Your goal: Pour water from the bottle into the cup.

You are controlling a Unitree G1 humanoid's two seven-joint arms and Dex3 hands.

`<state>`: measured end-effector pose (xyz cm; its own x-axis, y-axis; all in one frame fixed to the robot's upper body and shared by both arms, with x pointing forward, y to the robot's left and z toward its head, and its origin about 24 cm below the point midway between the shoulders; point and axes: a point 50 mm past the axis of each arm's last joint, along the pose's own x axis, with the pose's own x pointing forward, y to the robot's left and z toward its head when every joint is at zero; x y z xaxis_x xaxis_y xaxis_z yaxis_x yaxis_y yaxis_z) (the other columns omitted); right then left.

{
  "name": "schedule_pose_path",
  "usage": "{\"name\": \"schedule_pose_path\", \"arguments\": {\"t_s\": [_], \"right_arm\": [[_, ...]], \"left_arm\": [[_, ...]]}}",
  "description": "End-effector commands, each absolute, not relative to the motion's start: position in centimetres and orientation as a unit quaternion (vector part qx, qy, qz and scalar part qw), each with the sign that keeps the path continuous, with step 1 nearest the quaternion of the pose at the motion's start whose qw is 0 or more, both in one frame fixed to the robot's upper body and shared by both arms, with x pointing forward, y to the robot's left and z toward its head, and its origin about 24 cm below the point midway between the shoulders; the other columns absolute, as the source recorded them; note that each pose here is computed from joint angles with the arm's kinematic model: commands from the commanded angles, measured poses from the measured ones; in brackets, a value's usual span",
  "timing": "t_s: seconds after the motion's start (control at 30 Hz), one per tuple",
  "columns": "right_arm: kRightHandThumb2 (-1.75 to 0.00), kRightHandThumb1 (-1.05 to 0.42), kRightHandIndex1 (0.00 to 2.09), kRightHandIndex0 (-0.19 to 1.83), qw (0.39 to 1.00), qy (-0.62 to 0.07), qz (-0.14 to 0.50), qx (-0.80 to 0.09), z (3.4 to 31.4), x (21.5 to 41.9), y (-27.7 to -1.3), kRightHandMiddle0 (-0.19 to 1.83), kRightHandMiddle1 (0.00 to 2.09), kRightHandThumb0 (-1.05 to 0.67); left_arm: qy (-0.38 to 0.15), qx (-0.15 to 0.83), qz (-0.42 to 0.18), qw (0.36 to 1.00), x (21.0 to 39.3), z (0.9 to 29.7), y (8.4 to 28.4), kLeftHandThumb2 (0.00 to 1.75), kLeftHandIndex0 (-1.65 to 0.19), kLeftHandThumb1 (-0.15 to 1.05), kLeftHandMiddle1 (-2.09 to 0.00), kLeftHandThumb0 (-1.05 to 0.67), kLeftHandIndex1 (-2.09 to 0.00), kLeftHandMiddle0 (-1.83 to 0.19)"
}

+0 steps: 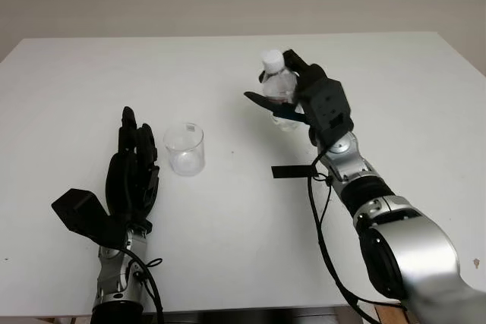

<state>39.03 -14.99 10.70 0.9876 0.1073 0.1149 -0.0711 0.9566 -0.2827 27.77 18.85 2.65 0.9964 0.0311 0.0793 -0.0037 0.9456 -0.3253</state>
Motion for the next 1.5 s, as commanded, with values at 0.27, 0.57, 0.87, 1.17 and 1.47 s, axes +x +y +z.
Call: {"name": "schedule_pose_path", "arguments": {"t_s": [0.27,0.57,0.87,1.17,1.47], "right_arm": [[-0.4,-1.05,2.09,1.27,0.995,-0.05,0.038,-0.083,10.3,37.0,-16.9,0.88,2.09,-0.39],[-0.41,-1.05,2.09,1.3,0.997,-0.029,0.036,-0.059,10.1,35.6,-16.5,0.92,2.09,-0.41],[-0.43,-1.05,2.09,1.39,0.998,-0.006,0.04,-0.04,10.2,34.5,-15.6,0.97,2.09,-0.41],[-0.43,-1.05,2.09,1.43,0.998,0.02,0.055,-0.005,10.3,33.7,-14.7,0.95,2.09,-0.41],[-0.43,-1.05,2.09,1.53,0.998,0.045,0.054,-0.001,9.4,33.5,-14.7,1.05,2.09,-0.41]], "left_arm": [[0.012,-0.166,0.019,0.986,26.1,0.2,19.0,0.5,0.19,1.05,-0.02,-0.75,-0.03,0.19],[0.009,-0.162,0.013,0.987,26.2,0.4,19.4,0.49,0.19,1.05,0.0,-0.75,-0.02,0.19],[0.011,-0.156,0.01,0.988,26.2,0.6,19.6,0.5,0.19,1.05,-0.01,-0.76,0.0,0.19],[0.01,-0.155,0.008,0.988,26.3,0.8,19.7,0.5,0.19,1.05,-0.01,-0.76,0.0,0.19],[0.011,-0.154,0.011,0.988,26.1,0.8,19.8,0.5,0.19,1.05,-0.03,-0.76,-0.02,0.19]]}}
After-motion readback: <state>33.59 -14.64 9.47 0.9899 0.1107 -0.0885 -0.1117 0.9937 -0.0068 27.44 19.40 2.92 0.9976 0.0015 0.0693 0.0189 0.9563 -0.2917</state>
